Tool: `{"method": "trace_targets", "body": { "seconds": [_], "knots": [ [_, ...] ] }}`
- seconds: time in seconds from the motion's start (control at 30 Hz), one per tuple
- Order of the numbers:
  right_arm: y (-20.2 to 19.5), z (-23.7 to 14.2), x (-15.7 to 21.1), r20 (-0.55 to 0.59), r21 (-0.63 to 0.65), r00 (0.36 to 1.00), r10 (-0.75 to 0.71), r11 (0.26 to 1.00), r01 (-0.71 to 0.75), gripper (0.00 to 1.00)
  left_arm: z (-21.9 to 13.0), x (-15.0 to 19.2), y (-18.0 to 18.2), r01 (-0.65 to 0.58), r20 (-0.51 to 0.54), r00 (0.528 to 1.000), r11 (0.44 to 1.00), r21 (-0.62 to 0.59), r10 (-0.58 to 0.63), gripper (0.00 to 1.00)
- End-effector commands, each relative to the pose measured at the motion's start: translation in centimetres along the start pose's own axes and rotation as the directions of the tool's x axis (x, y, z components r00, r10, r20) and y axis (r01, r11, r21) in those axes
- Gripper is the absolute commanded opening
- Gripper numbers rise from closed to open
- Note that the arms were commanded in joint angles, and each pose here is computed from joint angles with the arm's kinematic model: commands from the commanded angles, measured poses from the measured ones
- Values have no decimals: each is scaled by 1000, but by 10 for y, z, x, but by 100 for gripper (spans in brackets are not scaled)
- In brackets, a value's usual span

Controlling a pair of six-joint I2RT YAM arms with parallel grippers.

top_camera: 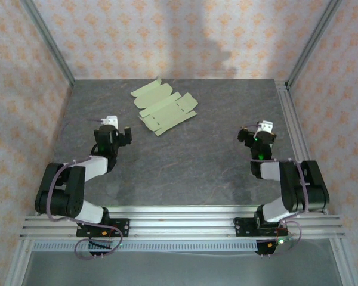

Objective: Fold the paper box

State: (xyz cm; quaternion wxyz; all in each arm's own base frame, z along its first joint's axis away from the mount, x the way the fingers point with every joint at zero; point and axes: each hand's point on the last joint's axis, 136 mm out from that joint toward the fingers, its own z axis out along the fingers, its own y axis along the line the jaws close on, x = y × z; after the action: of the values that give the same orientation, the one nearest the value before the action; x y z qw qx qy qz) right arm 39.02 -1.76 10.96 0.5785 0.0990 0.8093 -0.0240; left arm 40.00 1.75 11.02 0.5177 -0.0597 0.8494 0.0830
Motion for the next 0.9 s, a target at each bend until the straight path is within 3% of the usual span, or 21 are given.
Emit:
{"method": "trace_targets", "body": {
  "seconds": [0.0,0.2,0.53,0.87],
  "knots": [
    [12,-10,-17,4,-23,999,-49,998,50,99,-12,-29,-9,-54,-46,998,998,-26,53,100],
    [55,-29,-40,2,-143,995,-100,985,99,99,-15,-44,-40,108,-148,983,994,-36,-112,100],
    [139,-64,-37,-15,-382,965,-262,893,237,99,-15,-42,-65,334,-401,828,919,-209,-392,99],
    [178,-86,-42,12,-501,965,-261,834,232,99,20,-20,-106,471,-516,672,844,-255,-531,89]
  ]
}}
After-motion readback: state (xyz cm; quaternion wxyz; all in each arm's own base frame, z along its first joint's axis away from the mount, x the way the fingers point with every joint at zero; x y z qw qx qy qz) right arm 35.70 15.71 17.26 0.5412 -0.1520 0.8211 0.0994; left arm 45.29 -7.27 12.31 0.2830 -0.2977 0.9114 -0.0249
